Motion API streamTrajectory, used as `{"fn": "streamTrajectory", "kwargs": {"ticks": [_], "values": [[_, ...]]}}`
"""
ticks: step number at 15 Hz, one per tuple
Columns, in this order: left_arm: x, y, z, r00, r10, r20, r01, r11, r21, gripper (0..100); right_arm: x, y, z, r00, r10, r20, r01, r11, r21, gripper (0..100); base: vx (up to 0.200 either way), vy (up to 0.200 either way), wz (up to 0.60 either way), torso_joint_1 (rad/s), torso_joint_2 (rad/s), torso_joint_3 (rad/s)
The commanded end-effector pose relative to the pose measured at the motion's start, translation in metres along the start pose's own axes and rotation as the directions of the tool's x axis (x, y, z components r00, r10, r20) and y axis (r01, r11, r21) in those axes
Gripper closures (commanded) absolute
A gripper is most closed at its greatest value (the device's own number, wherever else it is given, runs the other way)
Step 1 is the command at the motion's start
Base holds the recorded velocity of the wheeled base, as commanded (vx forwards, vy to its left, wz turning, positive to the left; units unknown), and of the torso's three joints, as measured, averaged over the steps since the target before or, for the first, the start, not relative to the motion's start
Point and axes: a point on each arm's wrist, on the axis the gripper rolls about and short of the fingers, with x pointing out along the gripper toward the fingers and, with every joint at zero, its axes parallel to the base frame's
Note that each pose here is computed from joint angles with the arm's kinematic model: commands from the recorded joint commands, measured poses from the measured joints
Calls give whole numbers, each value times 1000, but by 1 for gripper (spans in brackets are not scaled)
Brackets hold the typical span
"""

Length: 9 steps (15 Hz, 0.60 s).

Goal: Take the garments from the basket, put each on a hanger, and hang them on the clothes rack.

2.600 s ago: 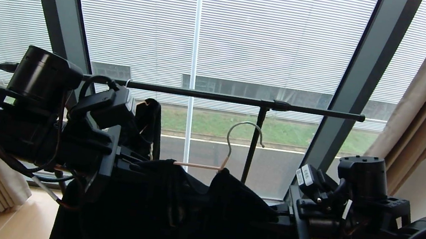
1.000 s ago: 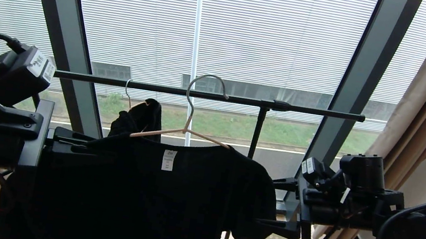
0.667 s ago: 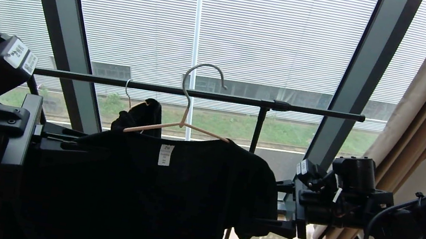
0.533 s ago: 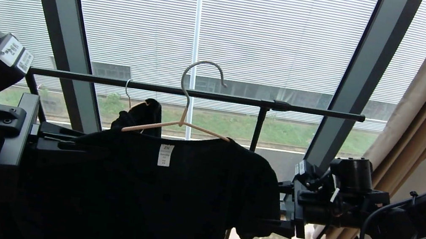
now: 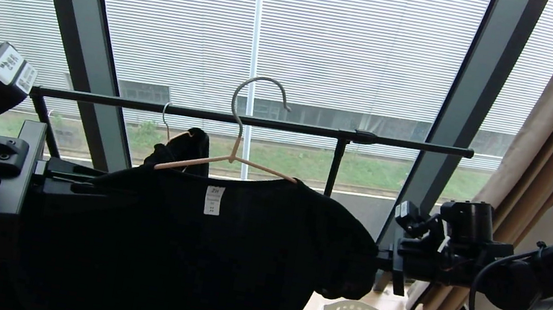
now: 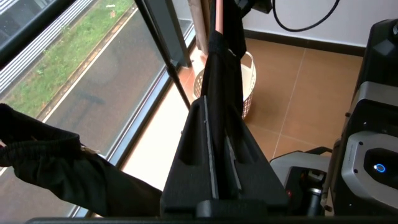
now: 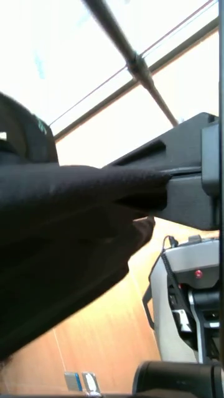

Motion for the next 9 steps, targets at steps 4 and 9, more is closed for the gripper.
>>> {"fn": "streamTrajectory", "kwargs": {"ticks": [4, 9], "values": [[-8, -2, 2, 999, 30, 13, -30, 1000, 3, 100, -13, -22, -3, 998, -63, 14, 63, 998, 15, 100, 0, 0, 0, 0, 0, 0], [-8, -1, 2, 999, 30, 11, -30, 1000, -2, 100, -14, -26, -6, 997, -72, 13, 72, 997, 23, 100, 0, 0, 0, 0, 0, 0]]}}
